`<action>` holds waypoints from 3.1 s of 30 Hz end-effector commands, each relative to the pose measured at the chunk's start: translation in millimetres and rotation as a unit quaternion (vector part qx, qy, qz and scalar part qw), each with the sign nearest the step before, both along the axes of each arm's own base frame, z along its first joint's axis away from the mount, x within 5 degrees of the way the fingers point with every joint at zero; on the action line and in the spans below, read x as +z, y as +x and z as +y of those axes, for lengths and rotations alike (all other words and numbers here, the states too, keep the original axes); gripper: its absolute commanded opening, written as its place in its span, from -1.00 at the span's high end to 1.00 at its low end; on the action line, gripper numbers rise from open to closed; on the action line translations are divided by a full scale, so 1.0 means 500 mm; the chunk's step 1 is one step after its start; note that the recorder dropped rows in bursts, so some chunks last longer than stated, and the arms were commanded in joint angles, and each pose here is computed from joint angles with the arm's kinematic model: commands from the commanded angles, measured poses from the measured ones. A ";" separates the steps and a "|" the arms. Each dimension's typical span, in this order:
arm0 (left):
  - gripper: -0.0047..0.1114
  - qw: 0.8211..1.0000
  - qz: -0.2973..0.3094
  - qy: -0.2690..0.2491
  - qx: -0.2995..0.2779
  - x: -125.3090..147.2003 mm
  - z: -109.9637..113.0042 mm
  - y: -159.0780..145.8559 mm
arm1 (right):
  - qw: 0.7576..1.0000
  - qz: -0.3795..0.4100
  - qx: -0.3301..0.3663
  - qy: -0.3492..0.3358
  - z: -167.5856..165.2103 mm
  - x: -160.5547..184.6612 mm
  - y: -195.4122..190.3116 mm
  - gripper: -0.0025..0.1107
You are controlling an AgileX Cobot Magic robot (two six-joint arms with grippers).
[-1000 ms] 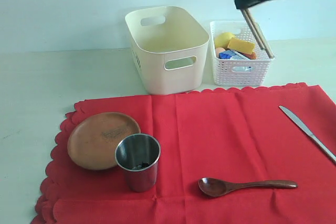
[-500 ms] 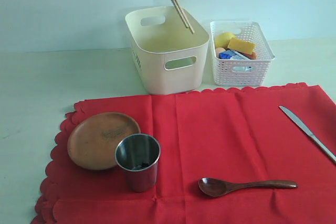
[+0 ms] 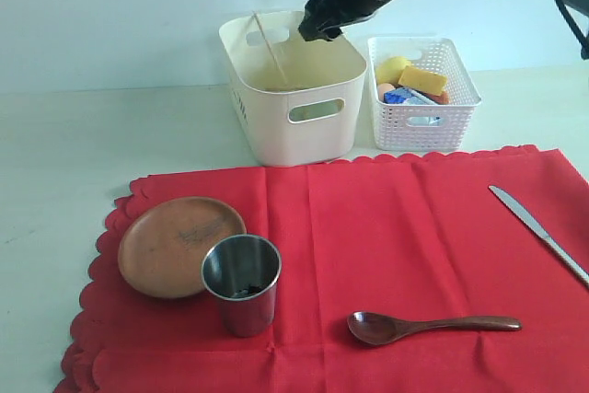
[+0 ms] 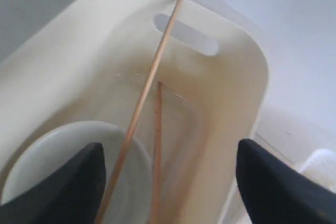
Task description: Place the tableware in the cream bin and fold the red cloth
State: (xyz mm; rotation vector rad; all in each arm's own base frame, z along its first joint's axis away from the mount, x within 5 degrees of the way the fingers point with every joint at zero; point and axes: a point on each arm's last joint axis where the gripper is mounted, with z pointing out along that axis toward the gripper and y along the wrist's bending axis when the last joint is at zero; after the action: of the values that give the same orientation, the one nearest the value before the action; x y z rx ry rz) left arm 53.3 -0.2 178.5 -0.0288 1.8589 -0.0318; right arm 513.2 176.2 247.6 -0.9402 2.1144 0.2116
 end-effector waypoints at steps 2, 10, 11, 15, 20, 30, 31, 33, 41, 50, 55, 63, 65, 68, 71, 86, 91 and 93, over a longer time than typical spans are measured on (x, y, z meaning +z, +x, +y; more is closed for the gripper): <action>0.92 1.000 -0.012 -0.003 -0.003 0.006 -0.001 0.000 | 0.990 0.014 -0.136 -0.030 -0.047 0.010 0.010 -0.24; 0.92 1.000 -0.012 -0.003 -0.003 0.006 -0.001 0.000 | 0.983 0.060 -0.167 -0.045 -0.056 -0.010 0.003 -0.24; 0.92 1.000 -0.012 -0.003 -0.003 0.006 -0.001 0.000 | 0.983 0.066 -0.167 -0.048 -0.057 -0.011 0.001 -0.24; 0.92 1.000 -0.012 -0.003 -0.003 0.006 -0.001 0.000 | 0.985 0.085 -0.134 -0.069 -0.055 -0.009 -0.011 -0.24; 0.92 1.000 -0.012 -0.003 -0.003 0.006 -0.001 0.000 | 0.991 0.112 -0.045 -0.049 -0.036 0.036 -0.047 -0.14; 0.92 1.000 -0.012 -0.003 -0.003 0.006 -0.001 0.000 | 0.985 0.135 0.104 -0.033 -0.014 0.093 -0.107 0.96; 0.92 1.000 -0.012 -0.003 -0.003 0.006 -0.001 0.000 | 0.983 0.145 0.111 -0.028 -0.009 0.081 -0.110 0.96; 0.92 1.000 -0.012 -0.003 -0.003 0.006 -0.001 0.000 | 0.978 0.165 0.122 -0.032 -0.003 0.051 -0.114 0.96; 0.92 1.000 -0.012 -0.003 -0.003 0.006 -0.001 0.000 | 0.960 0.231 0.149 -0.059 0.019 -0.063 -0.123 0.96; 0.92 1.000 -0.012 -0.003 -0.003 0.006 -0.001 0.000 | 0.962 0.231 0.134 -0.056 0.095 -0.125 -0.126 0.96; 0.92 1.000 -0.012 -0.003 -0.003 0.006 -0.001 0.000 | 0.978 0.181 0.091 -0.041 0.129 -0.124 -0.115 0.96; 0.92 1.000 -0.012 -0.003 -0.003 0.006 -0.001 0.000 | 0.985 0.163 0.059 -0.001 0.148 -0.126 -0.106 0.96; 0.92 1.000 -0.012 -0.003 -0.003 0.006 -0.001 0.000 | 0.984 0.170 0.057 0.020 0.157 -0.128 -0.108 0.96; 0.92 1.000 -0.012 -0.003 -0.003 0.006 -0.001 0.000 | 0.979 0.185 0.063 0.058 0.174 -0.122 -0.116 0.96; 0.92 1.000 -0.012 -0.003 -0.003 0.006 -0.001 0.000 | 0.971 0.202 0.085 0.094 0.185 -0.098 -0.127 0.96; 0.92 1.000 -0.012 -0.003 -0.003 0.006 -0.001 0.000 | 0.982 0.189 -0.006 0.001 0.040 0.169 -0.222 0.96; 0.92 1.000 -0.012 -0.003 -0.003 0.006 -0.001 0.000 | 0.977 0.199 -0.071 0.011 -0.069 0.188 -0.258 0.96; 0.92 1.000 -0.012 -0.003 -0.003 0.006 -0.001 0.000 | 0.975 0.200 -0.093 0.016 -0.107 0.187 -0.282 0.96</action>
State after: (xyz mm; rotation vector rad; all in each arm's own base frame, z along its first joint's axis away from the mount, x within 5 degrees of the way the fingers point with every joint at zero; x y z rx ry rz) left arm 53.3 -0.2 178.5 -0.0288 1.8589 -0.0318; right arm 385.3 147.5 339.7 -0.7977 2.5214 0.3922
